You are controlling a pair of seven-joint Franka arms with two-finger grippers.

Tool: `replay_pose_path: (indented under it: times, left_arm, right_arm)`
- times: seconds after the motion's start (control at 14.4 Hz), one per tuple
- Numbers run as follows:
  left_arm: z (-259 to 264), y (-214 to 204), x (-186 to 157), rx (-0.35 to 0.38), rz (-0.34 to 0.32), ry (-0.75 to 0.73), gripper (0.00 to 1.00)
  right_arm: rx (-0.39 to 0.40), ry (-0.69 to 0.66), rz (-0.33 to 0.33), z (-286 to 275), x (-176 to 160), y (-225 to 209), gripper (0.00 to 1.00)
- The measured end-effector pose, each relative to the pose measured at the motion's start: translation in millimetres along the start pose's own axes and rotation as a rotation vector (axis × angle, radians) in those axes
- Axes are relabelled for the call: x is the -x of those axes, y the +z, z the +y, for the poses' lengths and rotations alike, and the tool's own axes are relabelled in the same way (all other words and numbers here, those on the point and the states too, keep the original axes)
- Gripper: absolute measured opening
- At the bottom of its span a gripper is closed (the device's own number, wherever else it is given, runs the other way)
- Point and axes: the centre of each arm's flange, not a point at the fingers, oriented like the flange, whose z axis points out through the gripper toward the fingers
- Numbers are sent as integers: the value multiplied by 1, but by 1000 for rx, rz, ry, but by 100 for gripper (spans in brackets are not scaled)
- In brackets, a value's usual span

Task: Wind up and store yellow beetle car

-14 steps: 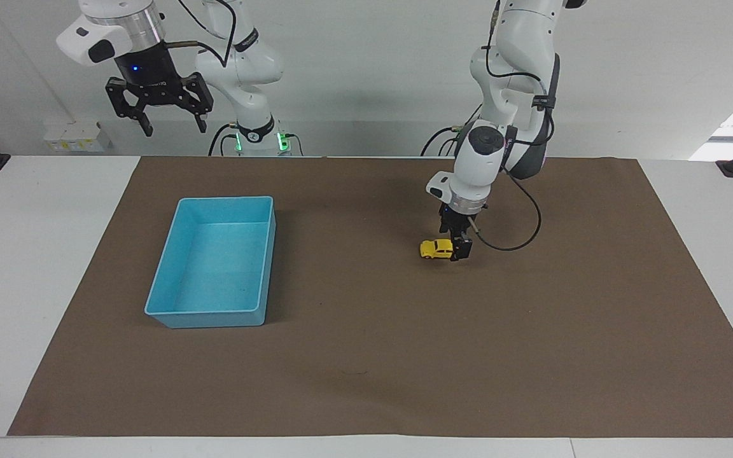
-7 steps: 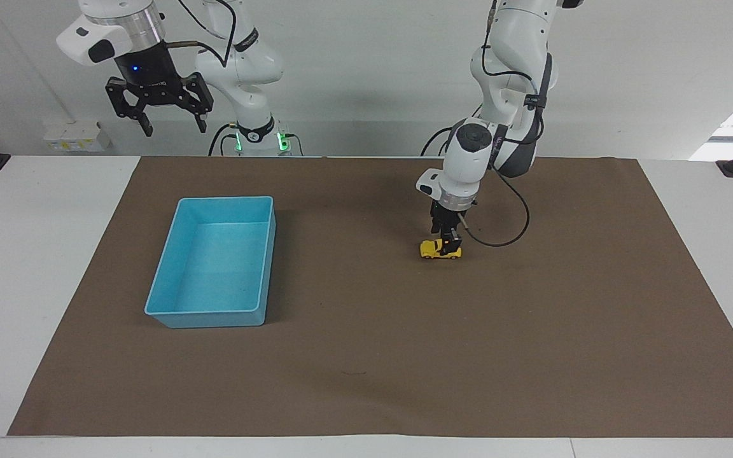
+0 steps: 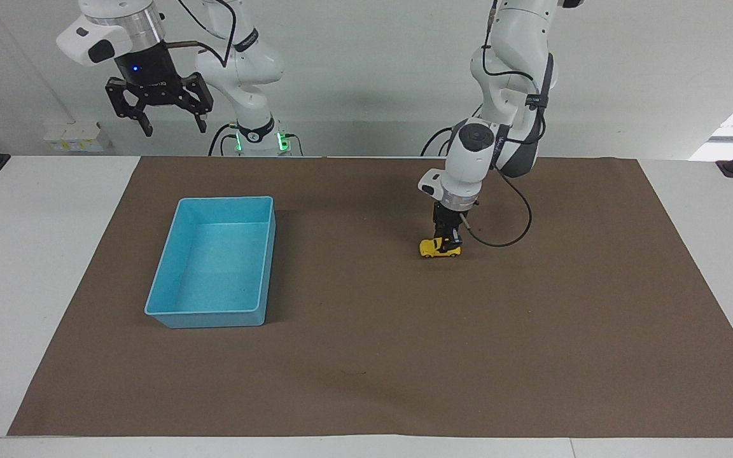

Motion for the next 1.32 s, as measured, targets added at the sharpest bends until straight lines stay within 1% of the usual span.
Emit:
replay_pose_path:
  times: [0.28, 0.49, 0.76, 1.04, 1.32]
  left_arm:
    - [-7, -1, 16, 10, -10, 37, 42]
    - [-15, -2, 36, 18, -18, 55, 42]
    - [-28, -3, 66, 30, -30, 43, 42]
    - [-34, -4, 82, 36, -35, 39, 42]
    - [-44, -5, 108, 47, -41, 51, 42]
  right_arm:
    - [0, 0, 0, 0, 0, 0, 100]
    - [0, 0, 0, 0, 0, 0, 100]
    - [0, 0, 0, 0, 0, 0, 100]
    - [0, 0, 0, 0, 0, 0, 100]
    - [0, 0, 0, 0, 0, 0, 100]
